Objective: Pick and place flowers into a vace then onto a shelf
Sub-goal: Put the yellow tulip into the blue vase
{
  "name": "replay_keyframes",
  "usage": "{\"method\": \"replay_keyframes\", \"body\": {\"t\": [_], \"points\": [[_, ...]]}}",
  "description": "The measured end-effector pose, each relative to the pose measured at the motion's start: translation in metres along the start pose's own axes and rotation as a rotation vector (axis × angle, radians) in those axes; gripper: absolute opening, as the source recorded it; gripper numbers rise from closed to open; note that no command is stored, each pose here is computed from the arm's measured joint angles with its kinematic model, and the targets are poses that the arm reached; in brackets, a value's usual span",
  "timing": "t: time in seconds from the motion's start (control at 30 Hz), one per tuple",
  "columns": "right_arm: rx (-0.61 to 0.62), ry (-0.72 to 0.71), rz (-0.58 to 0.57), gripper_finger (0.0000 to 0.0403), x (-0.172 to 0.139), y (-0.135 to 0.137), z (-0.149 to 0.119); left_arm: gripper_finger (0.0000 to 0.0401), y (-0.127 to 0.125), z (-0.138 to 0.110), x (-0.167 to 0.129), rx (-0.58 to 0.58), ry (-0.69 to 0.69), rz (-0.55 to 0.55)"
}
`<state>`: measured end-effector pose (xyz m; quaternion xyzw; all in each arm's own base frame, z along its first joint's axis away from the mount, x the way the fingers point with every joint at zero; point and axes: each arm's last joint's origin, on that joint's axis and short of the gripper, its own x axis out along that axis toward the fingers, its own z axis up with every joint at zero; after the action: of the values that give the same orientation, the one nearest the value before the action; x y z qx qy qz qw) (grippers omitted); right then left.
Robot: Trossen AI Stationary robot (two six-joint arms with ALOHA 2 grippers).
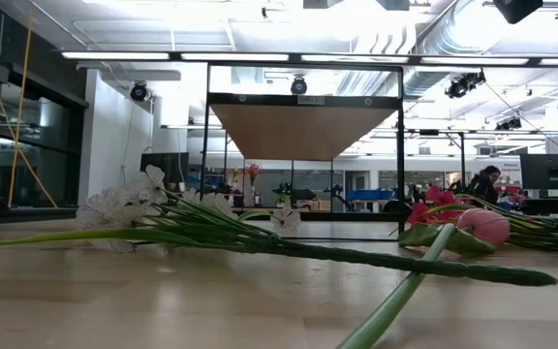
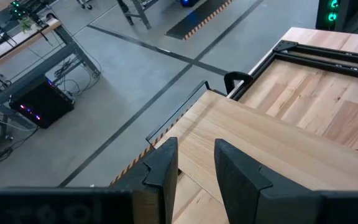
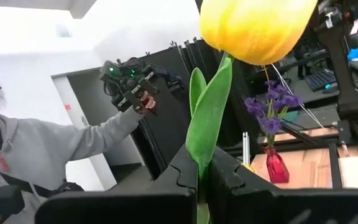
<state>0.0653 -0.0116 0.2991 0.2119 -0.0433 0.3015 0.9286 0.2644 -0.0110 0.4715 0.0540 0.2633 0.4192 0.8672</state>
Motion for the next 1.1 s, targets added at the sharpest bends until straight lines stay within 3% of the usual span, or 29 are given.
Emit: {"method": "replay_keyframes", "body": {"t": [1.1], "points": [[-0.017, 0.119, -0.024, 0.0, 0.013, -0.008, -0.029, 0.0138, 0.001, -0.003, 0.0, 0.026, 0.017, 0.006]]}}
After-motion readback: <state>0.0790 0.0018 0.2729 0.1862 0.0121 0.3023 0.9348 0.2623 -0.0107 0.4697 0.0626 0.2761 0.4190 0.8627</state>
